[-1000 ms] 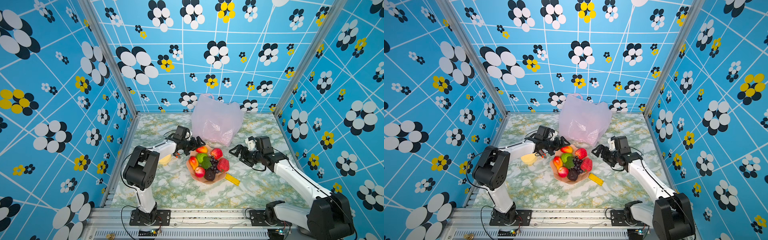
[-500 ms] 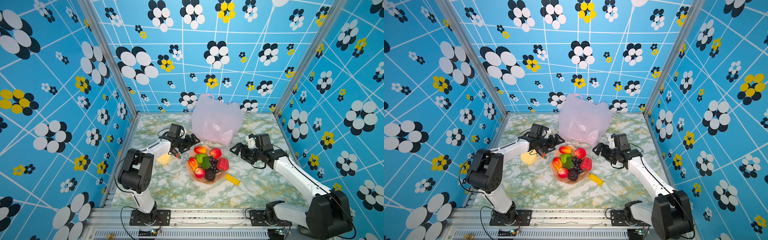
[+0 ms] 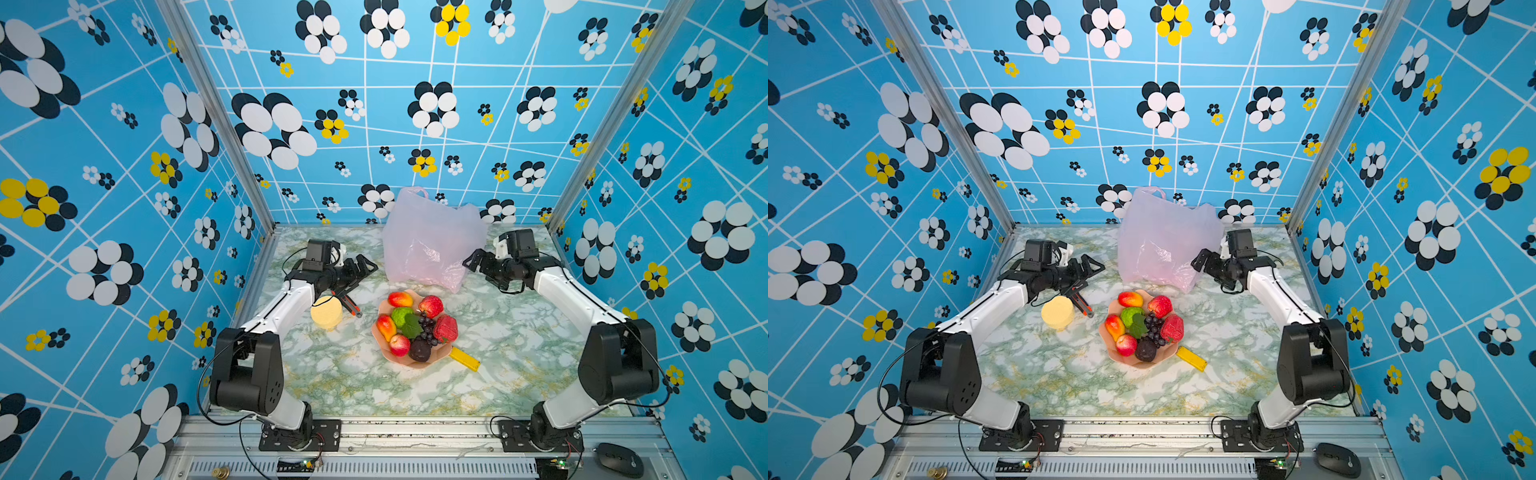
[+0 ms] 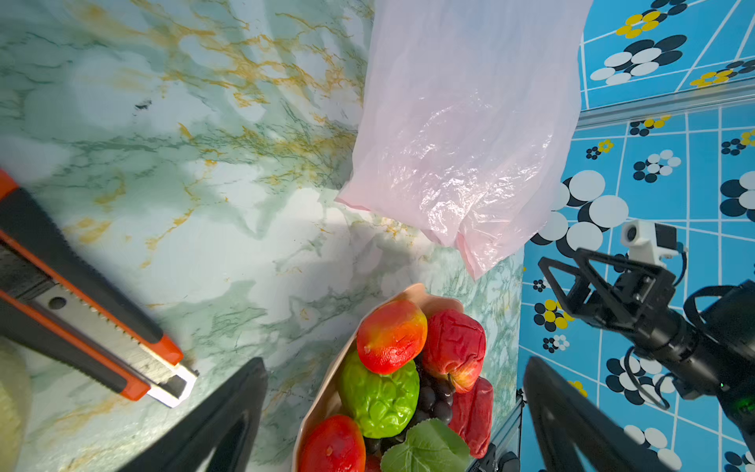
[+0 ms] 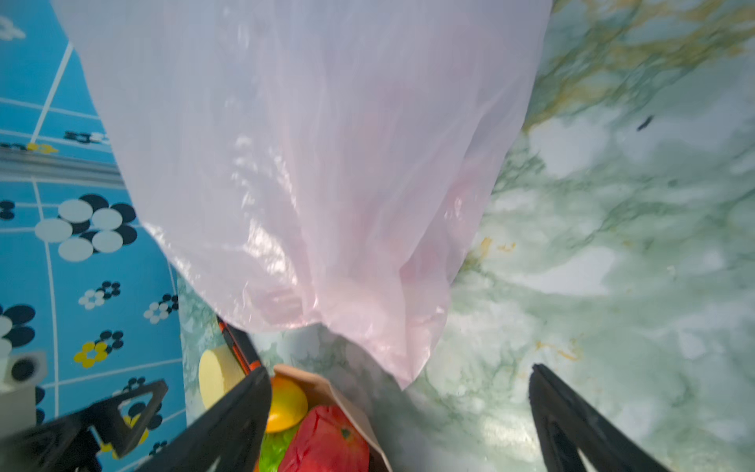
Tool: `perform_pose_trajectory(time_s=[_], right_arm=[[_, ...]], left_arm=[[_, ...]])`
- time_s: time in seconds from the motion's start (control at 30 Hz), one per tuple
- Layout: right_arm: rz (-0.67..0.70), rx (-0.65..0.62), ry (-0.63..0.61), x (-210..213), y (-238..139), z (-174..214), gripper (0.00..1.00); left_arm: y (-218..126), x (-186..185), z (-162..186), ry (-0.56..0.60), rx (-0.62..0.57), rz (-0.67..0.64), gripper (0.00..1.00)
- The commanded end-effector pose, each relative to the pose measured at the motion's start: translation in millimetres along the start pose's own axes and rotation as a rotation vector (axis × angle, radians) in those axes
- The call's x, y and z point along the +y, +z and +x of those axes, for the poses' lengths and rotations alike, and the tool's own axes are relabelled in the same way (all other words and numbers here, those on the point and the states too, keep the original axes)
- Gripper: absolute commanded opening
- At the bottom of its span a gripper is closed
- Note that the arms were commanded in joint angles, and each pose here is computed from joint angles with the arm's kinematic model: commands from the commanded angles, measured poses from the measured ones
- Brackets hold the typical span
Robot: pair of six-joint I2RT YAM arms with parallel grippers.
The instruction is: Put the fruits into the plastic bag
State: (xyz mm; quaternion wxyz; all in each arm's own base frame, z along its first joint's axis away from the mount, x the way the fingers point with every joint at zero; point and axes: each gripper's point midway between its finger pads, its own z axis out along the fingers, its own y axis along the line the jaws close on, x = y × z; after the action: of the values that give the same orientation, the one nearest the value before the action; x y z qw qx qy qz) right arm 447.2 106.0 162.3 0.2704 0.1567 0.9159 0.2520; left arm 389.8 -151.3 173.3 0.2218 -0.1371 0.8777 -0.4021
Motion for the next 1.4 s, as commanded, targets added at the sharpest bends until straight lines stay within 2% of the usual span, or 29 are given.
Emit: perform_pose_trajectory(time_s=[0.0, 0.17, 0.37, 0.6, 0.67, 0.77, 0.8, 0.87, 0.9, 0.93, 1.0, 1.17, 1.23, 1.37], right_arm=[[0.012, -0.035, 0.026, -5, 11, -38, 0.99], [-0.019, -0.076, 0.067, -2, 33, -82, 0.99], [-0.030, -0.052, 0.097, -4, 72, -110, 0.99], [-0.106, -0.023, 0.110, 2, 120, -115, 0.98], [-0.108, -0.015, 0.079, 8, 127, -113, 0.85], [-0.134, 0.009, 0.044, 19, 134, -108, 0.50], [-0.145, 0.001, 0.031, 23, 132, -109, 0.34], [-0.153, -0.020, 0.000, 29, 127, -110, 0.14], [-0.159, -0.050, -0.030, 35, 119, -115, 0.05], [-0.160, -0.075, -0.063, 39, 113, -115, 0.00], [-0.161, -0.179, -0.169, 52, 86, -126, 0.00], [-0.157, -0.498, -0.556, 120, 1, -128, 0.00], [-0.142, -0.648, -0.721, 141, -35, -122, 0.00], [-0.115, -0.860, -1.058, 192, -97, -101, 0.00]], left_arm=[[-11, 1, 6, 0.018, 0.021, -0.009, 0.99], [-20, -2, 1, 0.020, 0.013, -0.006, 0.99], [-31, -3, -3, 0.012, 0.000, -0.009, 0.99], [-44, -5, -4, 0.017, -0.006, -0.026, 0.99], [-49, -5, -6, 0.016, -0.019, -0.029, 0.99], [-53, -9, -9, 0.014, -0.027, -0.026, 0.99], [-54, -10, -9, 0.012, -0.026, -0.024, 0.99], [-56, -13, -8, 0.008, -0.025, -0.020, 0.99], [-58, -14, -7, 0.008, -0.026, -0.019, 0.99], [-59, -14, -7, 0.006, -0.029, -0.019, 0.99], [-64, -17, -5, 0.008, -0.039, -0.018, 0.99], [-78, -28, -2, -0.002, -0.079, 0.017, 0.99], [-84, -37, -1, -0.009, -0.095, 0.053, 0.99], [-102, -60, -1, -0.012, -0.144, 0.133, 0.99]])
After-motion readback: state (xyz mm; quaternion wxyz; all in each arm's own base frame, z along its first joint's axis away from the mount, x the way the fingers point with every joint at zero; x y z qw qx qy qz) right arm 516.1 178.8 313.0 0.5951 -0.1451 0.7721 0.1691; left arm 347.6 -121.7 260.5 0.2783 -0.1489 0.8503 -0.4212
